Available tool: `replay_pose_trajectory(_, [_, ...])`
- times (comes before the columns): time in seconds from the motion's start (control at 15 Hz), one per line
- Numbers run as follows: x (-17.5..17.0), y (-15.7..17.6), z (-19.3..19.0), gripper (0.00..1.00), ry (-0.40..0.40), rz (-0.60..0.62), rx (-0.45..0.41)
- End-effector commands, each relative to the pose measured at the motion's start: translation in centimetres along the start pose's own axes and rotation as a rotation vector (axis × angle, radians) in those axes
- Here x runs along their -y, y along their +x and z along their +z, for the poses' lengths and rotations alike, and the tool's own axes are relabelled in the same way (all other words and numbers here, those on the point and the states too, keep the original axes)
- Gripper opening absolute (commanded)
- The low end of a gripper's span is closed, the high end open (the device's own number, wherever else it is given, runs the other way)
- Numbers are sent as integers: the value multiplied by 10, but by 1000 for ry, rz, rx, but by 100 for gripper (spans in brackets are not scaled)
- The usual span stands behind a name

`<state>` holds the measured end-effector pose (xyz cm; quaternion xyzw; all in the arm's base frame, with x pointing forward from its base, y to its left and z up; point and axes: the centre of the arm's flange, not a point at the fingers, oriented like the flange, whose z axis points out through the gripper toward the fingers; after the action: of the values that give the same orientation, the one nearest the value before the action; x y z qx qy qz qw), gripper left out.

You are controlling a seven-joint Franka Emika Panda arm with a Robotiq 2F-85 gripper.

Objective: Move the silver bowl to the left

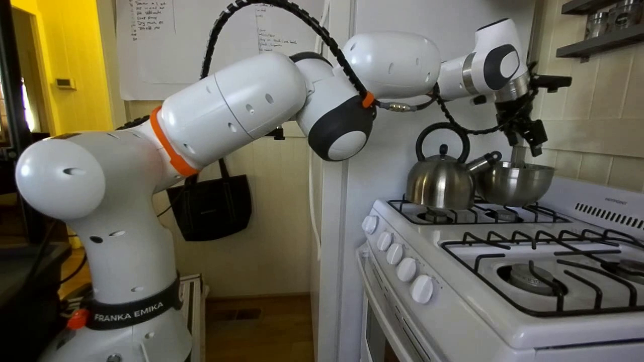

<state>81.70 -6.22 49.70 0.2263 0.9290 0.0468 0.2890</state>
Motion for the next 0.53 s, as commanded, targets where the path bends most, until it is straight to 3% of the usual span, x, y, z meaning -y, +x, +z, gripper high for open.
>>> replay_pose_trajectory(0.0, [67, 16, -43, 100, 34, 165, 108])
replay_pose_trajectory(0.27, [121, -1, -75, 100, 71, 314, 247])
replay_pose_trajectory(0.47, [154, -9, -89, 100, 159, 457, 308])
